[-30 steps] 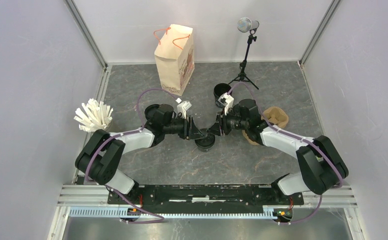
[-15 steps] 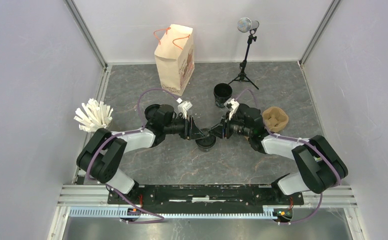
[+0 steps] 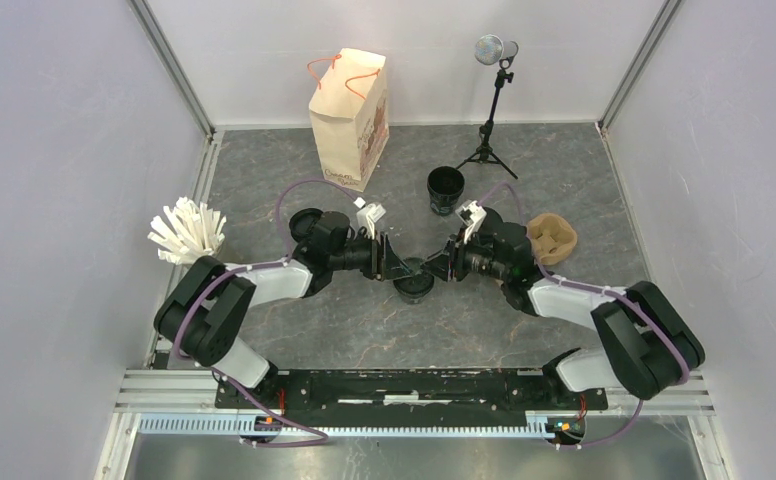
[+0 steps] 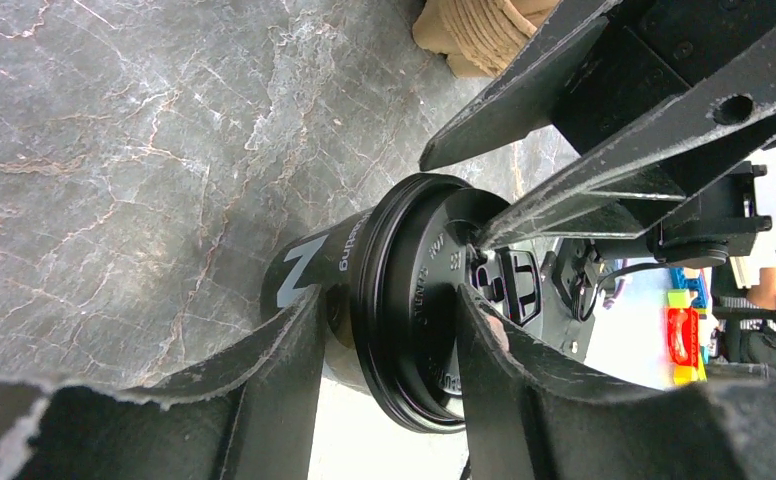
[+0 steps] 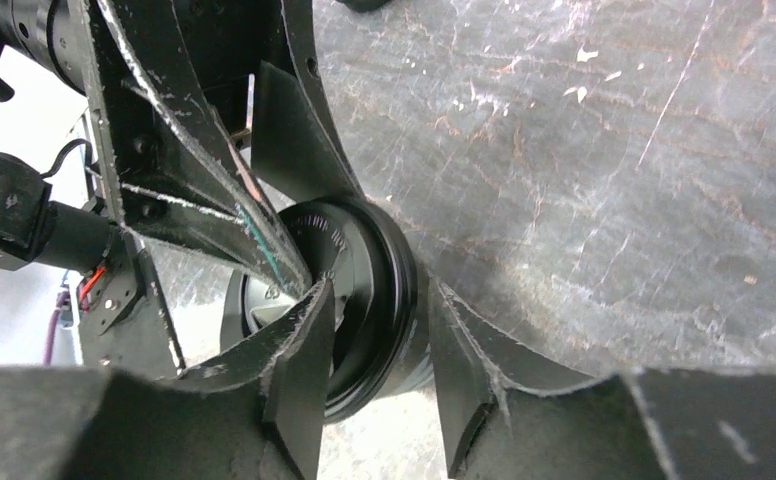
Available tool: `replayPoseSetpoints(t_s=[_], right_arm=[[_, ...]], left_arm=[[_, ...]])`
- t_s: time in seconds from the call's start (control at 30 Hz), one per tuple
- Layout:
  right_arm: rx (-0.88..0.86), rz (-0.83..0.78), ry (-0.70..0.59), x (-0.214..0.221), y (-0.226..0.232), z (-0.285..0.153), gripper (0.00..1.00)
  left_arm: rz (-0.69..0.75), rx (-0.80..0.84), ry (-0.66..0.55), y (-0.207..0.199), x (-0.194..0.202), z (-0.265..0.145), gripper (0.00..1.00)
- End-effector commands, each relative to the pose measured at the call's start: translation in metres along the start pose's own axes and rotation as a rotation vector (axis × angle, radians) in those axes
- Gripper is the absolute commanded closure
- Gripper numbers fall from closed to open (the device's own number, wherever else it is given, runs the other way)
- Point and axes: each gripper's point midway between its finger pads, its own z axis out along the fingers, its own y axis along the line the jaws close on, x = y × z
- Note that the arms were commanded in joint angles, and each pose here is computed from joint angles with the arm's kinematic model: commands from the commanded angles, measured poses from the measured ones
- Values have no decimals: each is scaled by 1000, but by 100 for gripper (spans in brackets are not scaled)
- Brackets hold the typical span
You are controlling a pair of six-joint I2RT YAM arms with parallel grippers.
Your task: Pack the takeout coffee
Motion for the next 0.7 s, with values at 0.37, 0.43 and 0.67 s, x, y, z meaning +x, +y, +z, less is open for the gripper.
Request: replayPoseSetpoints(t_s=[0.37,0.43,0.67], right_arm=[[36,103,77,-4,29,-36,35],[43,142,67,-2,32,-37,32],[41,262,54,3,40,-29,26]], left_arm=[[-130,-255,174,47,72,-13,46],[-133,-263,175,47,73,-12,46],[-143,-267,182,45,75,-9,46]])
